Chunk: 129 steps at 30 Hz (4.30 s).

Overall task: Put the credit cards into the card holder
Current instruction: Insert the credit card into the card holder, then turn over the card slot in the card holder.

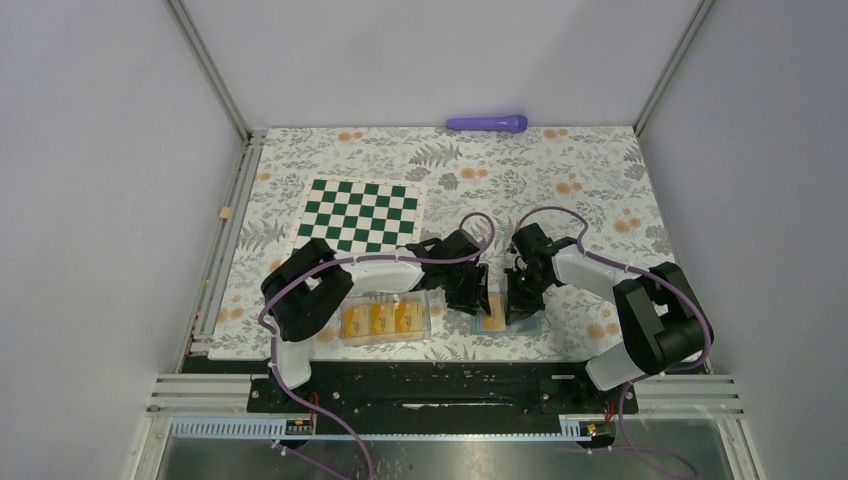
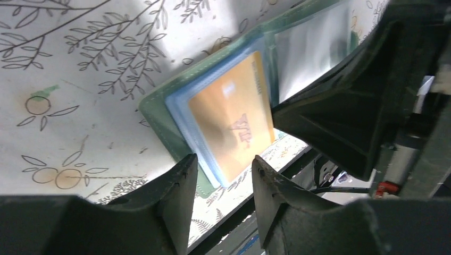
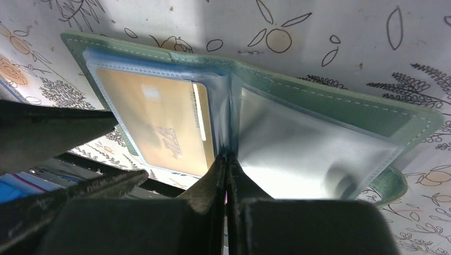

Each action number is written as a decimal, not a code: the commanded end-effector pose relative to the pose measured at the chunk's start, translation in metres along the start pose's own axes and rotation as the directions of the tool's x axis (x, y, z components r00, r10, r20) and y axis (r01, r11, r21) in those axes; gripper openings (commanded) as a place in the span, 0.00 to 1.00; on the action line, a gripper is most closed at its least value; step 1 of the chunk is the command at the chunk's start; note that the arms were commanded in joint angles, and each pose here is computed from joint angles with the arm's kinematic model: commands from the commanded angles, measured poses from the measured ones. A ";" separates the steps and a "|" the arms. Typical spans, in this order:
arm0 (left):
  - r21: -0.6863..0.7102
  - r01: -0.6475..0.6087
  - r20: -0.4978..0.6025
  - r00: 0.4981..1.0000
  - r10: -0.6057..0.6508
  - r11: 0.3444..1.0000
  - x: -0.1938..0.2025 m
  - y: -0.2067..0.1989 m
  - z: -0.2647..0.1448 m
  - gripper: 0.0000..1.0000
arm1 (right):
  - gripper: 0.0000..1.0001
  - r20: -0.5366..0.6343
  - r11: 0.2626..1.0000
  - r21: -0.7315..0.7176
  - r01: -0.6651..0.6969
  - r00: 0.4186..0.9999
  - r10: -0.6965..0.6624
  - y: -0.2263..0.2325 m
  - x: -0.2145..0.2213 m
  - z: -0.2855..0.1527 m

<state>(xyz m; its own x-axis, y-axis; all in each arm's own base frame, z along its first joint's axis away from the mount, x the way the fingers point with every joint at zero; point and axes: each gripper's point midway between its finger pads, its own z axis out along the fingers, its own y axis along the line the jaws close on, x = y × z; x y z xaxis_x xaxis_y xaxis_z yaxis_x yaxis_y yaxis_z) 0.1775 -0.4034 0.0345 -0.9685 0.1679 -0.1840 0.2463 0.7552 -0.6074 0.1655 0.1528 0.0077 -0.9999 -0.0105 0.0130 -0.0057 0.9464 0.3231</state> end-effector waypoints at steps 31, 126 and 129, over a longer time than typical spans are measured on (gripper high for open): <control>-0.155 -0.183 0.023 0.982 0.188 0.971 -0.012 -0.025 -0.006 0.26 | 0.00 -0.019 1.000 -0.030 0.009 1.000 -0.009 0.007 0.001 0.004; -0.242 -0.255 0.000 0.965 0.263 0.936 -0.006 -0.019 -0.003 0.31 | 0.00 -0.055 0.998 -0.066 0.007 0.998 -0.010 0.012 0.006 0.005; -0.248 -0.255 -0.002 0.965 0.262 0.935 -0.006 -0.017 -0.002 0.31 | 0.00 -0.060 0.998 -0.066 0.007 0.998 -0.011 0.012 0.008 0.006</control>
<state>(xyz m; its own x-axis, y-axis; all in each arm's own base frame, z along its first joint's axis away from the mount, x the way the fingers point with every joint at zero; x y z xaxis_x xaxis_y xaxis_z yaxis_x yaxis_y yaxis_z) 0.1743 -0.4044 0.0412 -0.8837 0.3572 -0.3025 0.4479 0.8331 -0.3245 0.1616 0.1628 0.0085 -0.9986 -0.0138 0.0506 0.0062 0.9271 0.3749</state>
